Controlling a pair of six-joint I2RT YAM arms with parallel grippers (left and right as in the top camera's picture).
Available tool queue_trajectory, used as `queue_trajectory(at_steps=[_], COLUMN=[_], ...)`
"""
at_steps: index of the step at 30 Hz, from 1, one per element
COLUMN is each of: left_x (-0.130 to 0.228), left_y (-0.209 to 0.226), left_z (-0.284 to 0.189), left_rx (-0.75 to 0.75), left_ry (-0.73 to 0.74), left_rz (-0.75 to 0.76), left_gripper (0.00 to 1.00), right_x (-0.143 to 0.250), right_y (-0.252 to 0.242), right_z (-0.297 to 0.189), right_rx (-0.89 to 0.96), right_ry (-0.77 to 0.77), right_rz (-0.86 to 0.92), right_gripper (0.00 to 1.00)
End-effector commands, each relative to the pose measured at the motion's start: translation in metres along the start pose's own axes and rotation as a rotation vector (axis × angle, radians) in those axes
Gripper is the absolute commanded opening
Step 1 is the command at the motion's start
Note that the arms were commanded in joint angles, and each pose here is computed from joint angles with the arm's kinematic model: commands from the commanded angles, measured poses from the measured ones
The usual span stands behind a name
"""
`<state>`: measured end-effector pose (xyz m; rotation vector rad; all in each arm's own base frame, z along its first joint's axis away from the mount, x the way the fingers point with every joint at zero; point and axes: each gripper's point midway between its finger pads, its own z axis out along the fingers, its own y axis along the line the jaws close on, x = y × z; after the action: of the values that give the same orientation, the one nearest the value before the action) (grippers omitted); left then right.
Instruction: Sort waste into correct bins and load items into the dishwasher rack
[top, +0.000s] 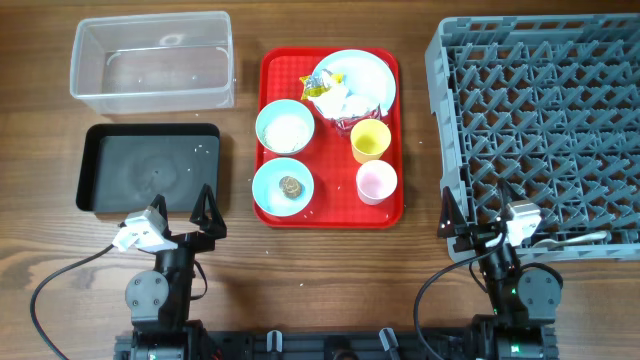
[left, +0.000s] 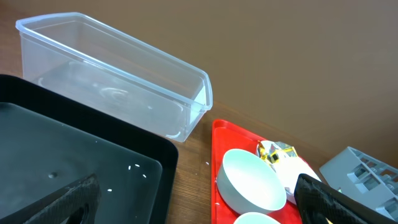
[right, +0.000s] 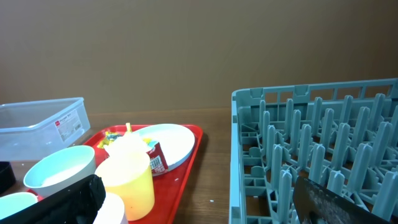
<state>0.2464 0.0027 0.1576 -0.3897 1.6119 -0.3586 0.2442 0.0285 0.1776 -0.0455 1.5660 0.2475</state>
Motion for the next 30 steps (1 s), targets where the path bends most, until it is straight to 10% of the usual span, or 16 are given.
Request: queue_trajectory(at_steps=[1, 30], left_x=[0.0014, -0.0045], left_y=[0.0003, -0.0027], left_z=[-0.0002, -0.0002], left_rx=[-0.001, 0.011], left_ry=[0.001, -0.023], left_rz=[0.005, 0.006], left_gripper=[1.0, 1.0], right_x=[-0.0006, -0.0006], right_y=[-0.0009, -0.0009], right_z=[0.0, 0.0], right_rx=[0.008, 0.007], right_ry=[-0.004, -0.004], right_rz=[0.003, 0.003], right_gripper=[1.0, 1.0])
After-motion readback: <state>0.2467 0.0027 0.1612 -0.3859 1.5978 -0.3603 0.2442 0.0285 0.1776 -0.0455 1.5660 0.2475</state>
